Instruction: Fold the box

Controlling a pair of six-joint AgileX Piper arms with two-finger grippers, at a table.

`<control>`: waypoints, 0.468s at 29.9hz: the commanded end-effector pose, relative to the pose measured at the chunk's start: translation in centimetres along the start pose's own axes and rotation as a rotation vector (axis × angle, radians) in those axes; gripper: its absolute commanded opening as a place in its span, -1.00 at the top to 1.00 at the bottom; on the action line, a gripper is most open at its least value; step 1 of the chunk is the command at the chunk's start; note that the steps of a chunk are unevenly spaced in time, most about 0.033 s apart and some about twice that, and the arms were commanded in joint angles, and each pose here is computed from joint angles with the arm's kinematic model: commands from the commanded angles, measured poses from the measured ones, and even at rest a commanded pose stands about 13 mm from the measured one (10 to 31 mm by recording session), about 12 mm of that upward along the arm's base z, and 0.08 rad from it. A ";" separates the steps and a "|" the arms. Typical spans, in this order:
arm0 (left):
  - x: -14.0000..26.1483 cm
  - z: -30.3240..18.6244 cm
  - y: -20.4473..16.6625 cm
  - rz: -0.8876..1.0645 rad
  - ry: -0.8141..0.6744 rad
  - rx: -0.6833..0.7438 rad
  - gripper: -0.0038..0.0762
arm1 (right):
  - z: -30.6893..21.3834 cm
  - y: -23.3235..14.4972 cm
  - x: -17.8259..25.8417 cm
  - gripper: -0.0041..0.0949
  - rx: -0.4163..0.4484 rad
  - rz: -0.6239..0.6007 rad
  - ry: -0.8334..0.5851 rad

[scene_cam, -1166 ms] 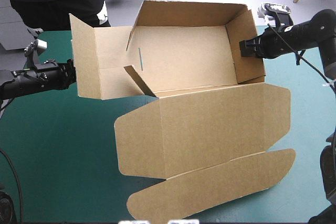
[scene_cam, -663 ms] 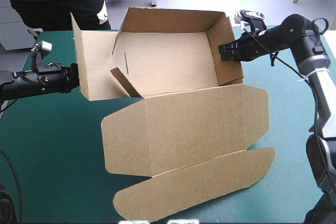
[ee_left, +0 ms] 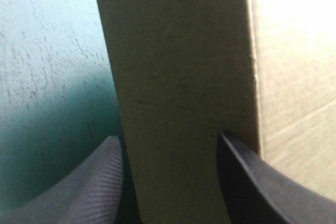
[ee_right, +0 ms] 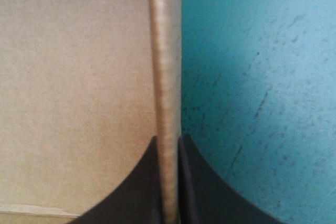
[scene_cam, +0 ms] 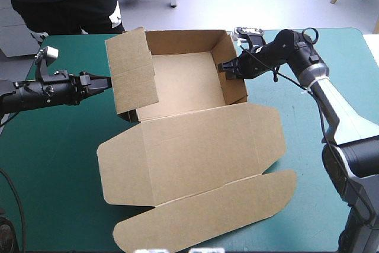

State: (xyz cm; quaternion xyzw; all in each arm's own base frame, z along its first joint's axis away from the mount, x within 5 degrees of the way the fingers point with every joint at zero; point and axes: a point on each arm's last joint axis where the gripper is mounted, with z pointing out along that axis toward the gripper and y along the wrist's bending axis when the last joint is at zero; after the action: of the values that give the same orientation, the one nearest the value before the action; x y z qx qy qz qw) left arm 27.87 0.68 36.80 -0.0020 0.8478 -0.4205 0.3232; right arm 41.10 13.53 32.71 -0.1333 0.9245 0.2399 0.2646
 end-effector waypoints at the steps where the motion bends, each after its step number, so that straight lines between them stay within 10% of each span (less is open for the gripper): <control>1: 0.2 -1.3 -3.0 0.047 -0.010 0.109 -0.06 | -2.4 2.1 -1.4 0.96 -0.062 0.024 -0.138; 14: 0.9 0.1 -4.5 0.083 0.052 0.153 -0.06 | -0.4 4.1 -1.0 0.96 -0.111 0.032 -0.111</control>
State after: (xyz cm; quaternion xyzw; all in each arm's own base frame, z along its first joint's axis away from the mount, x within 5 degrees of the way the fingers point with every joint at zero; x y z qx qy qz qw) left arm 27.38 -1.34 37.30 0.0321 0.8455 -0.4295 0.3156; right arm 41.20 16.56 31.36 -0.1353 0.9202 0.2624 0.2571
